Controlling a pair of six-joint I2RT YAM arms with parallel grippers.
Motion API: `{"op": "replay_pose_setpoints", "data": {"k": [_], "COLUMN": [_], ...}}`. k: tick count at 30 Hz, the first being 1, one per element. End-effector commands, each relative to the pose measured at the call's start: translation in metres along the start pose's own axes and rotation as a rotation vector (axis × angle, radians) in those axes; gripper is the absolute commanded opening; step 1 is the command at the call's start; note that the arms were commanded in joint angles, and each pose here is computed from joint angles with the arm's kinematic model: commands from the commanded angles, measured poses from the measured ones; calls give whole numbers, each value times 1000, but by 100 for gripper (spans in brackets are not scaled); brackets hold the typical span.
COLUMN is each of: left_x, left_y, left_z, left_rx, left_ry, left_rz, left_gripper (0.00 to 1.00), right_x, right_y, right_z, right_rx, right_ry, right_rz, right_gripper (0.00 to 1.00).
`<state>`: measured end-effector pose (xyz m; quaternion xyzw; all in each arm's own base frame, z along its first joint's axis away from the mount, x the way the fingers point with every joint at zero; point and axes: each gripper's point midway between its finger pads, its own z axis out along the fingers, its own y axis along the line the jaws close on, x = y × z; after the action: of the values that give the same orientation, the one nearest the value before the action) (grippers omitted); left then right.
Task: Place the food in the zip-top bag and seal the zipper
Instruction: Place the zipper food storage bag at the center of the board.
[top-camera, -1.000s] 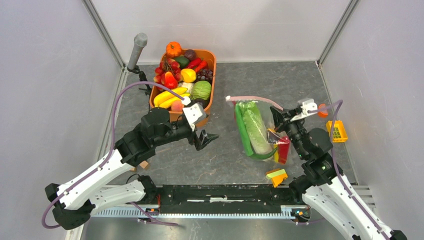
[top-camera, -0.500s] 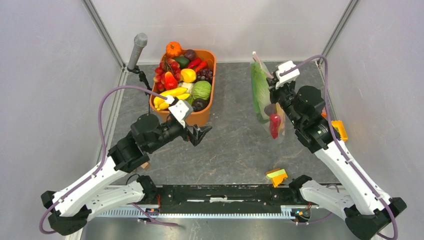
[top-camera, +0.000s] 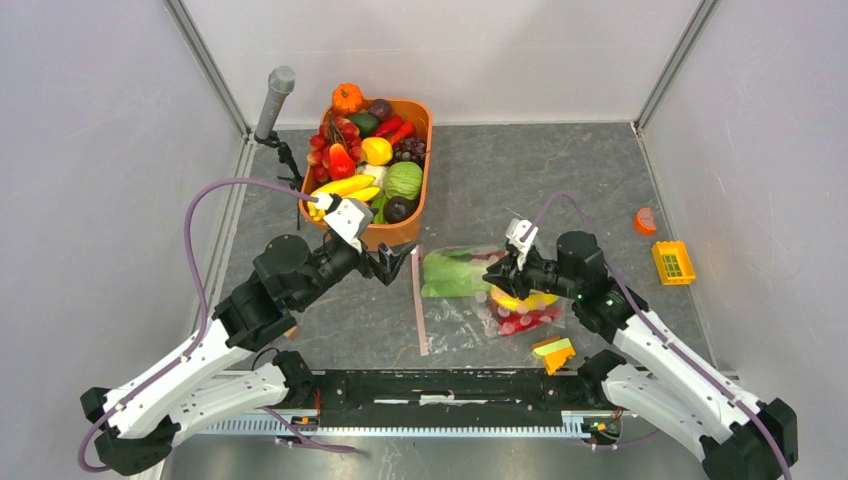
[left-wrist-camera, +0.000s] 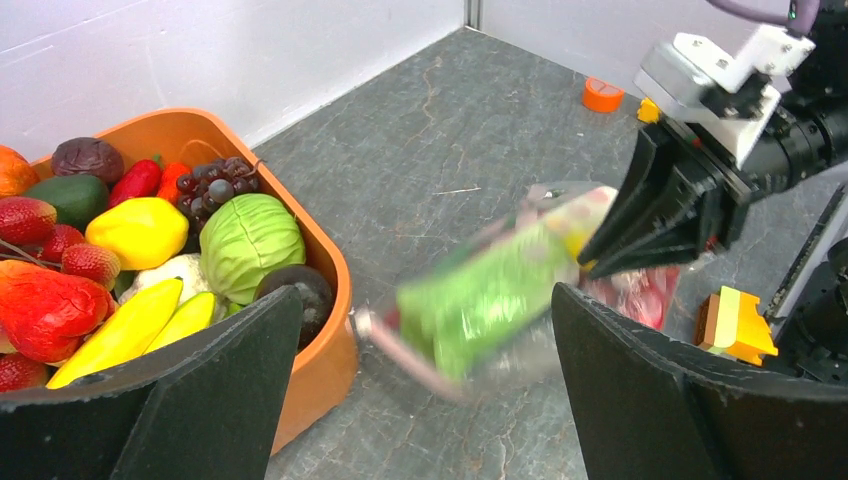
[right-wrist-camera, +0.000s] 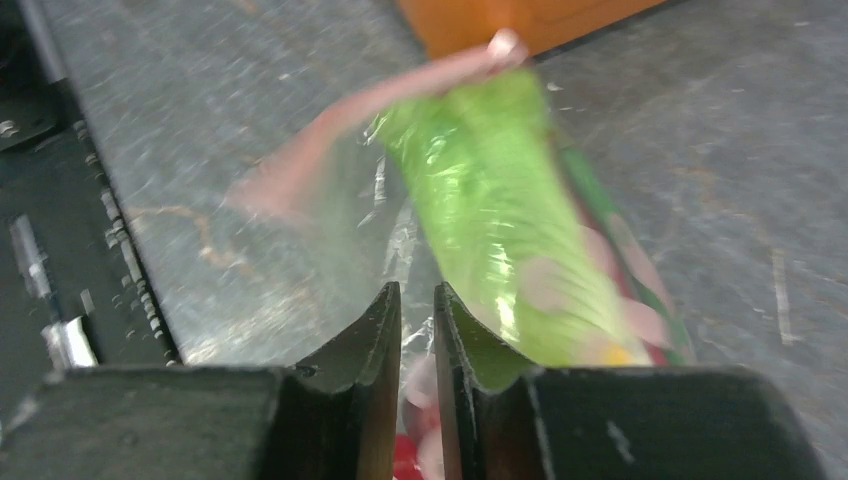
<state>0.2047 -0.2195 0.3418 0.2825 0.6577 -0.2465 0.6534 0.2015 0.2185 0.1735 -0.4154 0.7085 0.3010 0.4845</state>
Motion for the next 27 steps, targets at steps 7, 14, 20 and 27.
{"op": "replay_pose_setpoints", "data": {"k": [7, 14, 20, 27], "left_x": [-14, -7, 6, 18], "left_y": [-1, -5, -13, -10], "left_z": [3, 5, 9, 6], "left_rx": [-7, 9, 41, 17], "left_ry": [-49, -20, 25, 66], "left_rz": [-65, -81, -110, -120], "left_gripper": [100, 100, 100, 100], "right_x": [-88, -18, 1, 57], "right_y": [-10, -103, -92, -44], "right_z": [-34, -24, 52, 94], "right_rx": [135, 649, 417, 222], "right_ry": [-332, -99, 105, 402], "right_rz": [-63, 291, 361, 156], "right_gripper": [55, 72, 77, 80]}}
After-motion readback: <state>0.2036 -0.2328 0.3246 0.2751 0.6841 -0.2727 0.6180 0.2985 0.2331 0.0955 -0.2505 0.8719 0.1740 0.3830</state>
